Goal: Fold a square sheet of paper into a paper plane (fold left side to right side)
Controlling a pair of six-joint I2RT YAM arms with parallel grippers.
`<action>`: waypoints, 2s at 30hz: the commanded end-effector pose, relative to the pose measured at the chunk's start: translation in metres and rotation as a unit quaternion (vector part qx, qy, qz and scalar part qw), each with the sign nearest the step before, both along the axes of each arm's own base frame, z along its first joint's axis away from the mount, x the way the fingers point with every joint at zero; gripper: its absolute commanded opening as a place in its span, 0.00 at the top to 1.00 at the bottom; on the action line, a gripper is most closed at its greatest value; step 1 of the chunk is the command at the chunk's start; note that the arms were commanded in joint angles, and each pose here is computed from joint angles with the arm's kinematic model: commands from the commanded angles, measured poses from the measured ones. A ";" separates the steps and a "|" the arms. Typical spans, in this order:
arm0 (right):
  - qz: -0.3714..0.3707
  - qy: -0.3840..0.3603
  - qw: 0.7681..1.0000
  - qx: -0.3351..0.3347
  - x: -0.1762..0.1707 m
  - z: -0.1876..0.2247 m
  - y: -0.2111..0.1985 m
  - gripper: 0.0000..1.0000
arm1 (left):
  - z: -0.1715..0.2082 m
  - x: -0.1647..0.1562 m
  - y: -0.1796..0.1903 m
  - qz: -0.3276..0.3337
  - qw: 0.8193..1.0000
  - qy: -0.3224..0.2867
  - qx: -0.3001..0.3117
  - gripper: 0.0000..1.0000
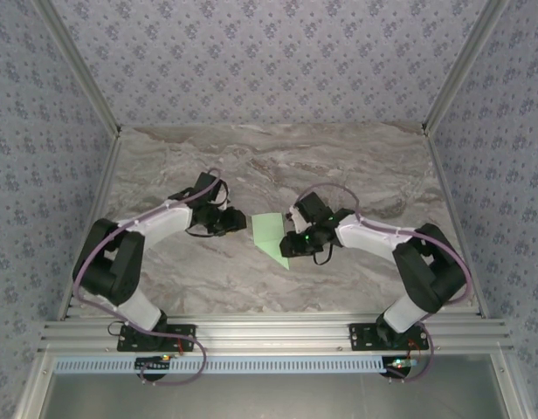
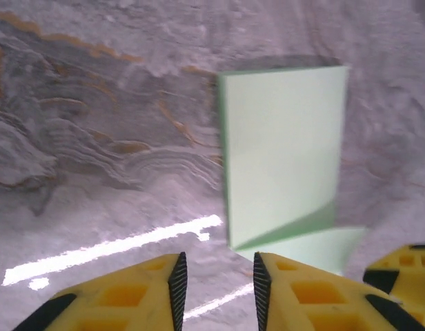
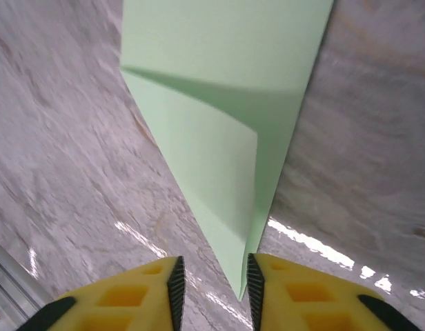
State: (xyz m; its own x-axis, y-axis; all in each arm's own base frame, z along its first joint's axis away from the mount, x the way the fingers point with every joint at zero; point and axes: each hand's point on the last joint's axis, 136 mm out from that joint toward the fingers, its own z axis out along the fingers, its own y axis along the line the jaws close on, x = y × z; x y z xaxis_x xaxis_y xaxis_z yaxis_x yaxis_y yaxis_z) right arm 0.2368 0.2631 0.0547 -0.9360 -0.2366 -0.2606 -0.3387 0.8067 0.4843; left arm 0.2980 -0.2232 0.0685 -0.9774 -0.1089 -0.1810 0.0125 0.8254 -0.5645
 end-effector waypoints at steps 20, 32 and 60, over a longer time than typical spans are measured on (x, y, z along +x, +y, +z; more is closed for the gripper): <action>0.013 -0.026 1.000 0.000 0.044 -0.013 0.009 0.86 | -0.019 -0.029 -0.049 -0.009 0.997 0.055 -0.060 0.43; 0.009 -0.024 1.000 -0.015 0.044 -0.015 0.002 0.92 | -0.023 -0.029 -0.060 -0.016 0.996 0.059 -0.059 0.42; -0.003 -0.203 0.977 -0.072 0.011 0.035 -0.011 0.43 | 0.015 -0.005 -0.081 0.018 0.993 0.035 -0.107 0.59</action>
